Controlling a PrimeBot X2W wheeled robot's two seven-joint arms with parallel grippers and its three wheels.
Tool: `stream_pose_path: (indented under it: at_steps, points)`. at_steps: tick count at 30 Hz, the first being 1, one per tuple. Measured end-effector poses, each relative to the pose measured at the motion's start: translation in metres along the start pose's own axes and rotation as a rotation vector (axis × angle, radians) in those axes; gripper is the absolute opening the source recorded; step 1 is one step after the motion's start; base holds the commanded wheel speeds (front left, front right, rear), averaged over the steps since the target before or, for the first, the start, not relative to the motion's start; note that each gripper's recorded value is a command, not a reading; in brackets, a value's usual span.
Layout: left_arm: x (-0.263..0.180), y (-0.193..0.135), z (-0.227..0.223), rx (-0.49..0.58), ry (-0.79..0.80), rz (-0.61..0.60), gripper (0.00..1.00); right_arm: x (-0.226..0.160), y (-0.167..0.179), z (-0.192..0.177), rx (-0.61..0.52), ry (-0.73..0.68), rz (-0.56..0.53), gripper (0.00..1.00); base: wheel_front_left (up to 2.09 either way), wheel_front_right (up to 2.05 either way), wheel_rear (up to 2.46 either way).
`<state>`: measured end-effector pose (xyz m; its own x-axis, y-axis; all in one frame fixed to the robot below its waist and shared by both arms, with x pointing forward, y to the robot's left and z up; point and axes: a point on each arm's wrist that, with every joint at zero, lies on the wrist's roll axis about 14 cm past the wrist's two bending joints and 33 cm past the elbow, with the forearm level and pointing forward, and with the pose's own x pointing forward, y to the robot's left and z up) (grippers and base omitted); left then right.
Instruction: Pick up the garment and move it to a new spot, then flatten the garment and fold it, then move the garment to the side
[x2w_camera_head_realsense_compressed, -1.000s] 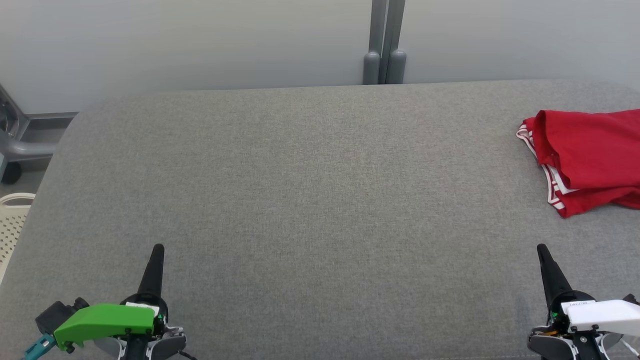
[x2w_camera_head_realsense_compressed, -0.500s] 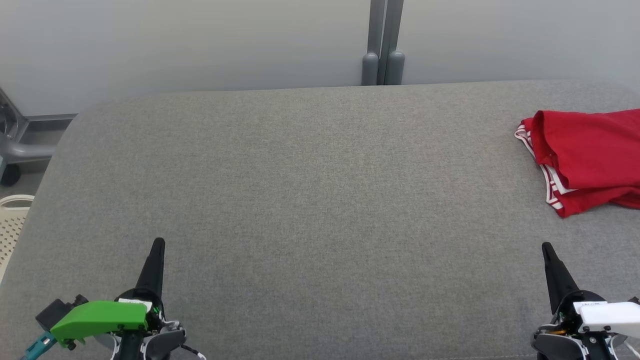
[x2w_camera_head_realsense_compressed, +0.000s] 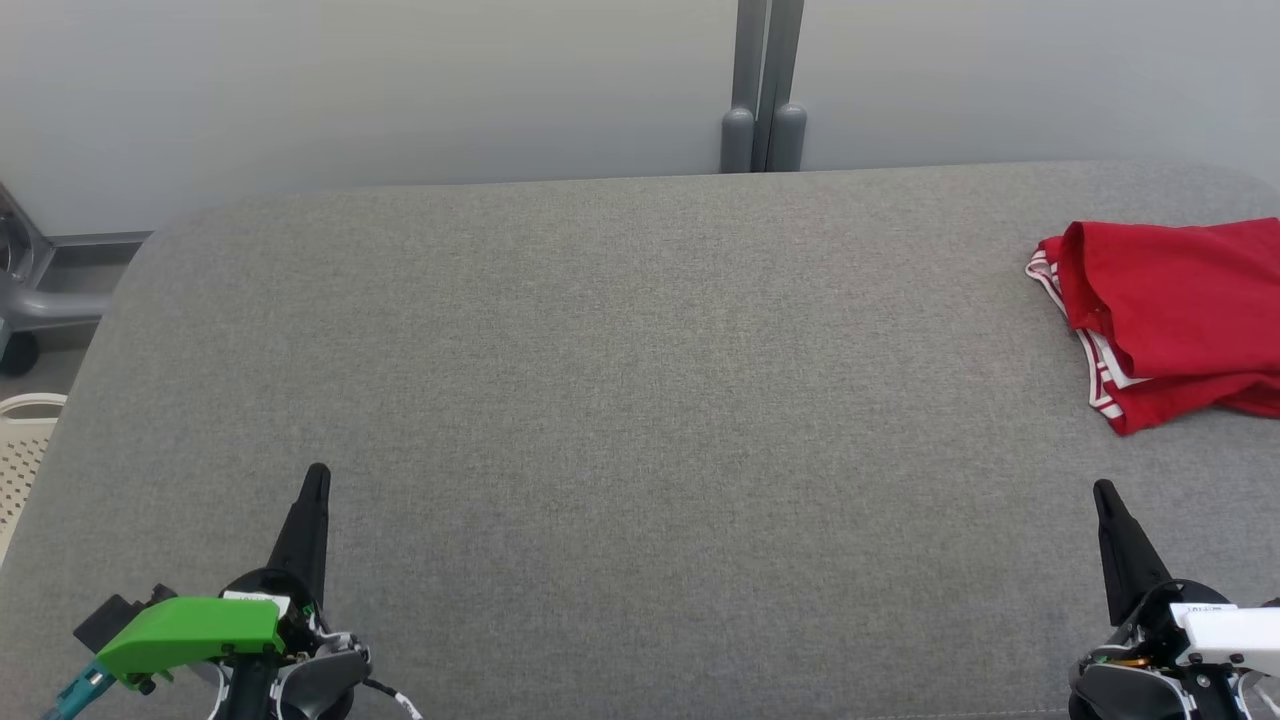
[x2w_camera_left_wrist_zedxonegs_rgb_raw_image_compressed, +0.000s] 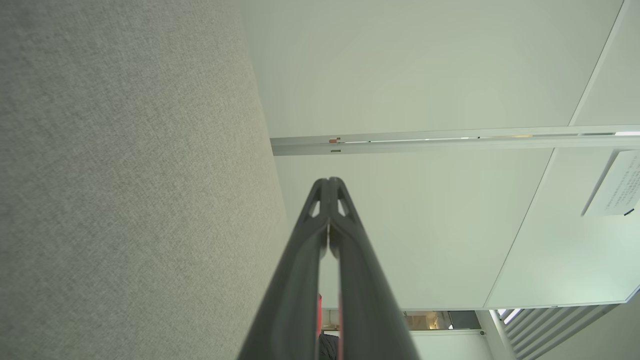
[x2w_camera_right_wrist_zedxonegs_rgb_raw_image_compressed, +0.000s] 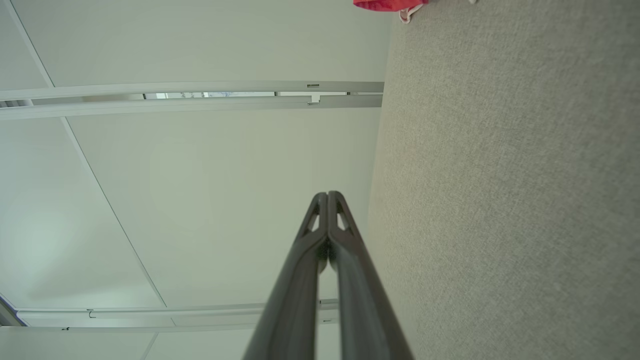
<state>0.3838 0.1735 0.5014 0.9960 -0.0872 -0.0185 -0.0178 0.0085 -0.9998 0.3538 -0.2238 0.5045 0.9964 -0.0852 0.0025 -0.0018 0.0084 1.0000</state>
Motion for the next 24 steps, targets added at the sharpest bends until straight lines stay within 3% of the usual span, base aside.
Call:
stream_pose_path:
  at_steps: [24]
  points:
    - [0.0011, -0.0024, -0.0003, -0.009, 0.003, -0.008, 0.0, -0.0003, 0.0011, 0.0009, 0.014, -0.003, 0.004, 0.0, 0.0, 0.0, 0.0]
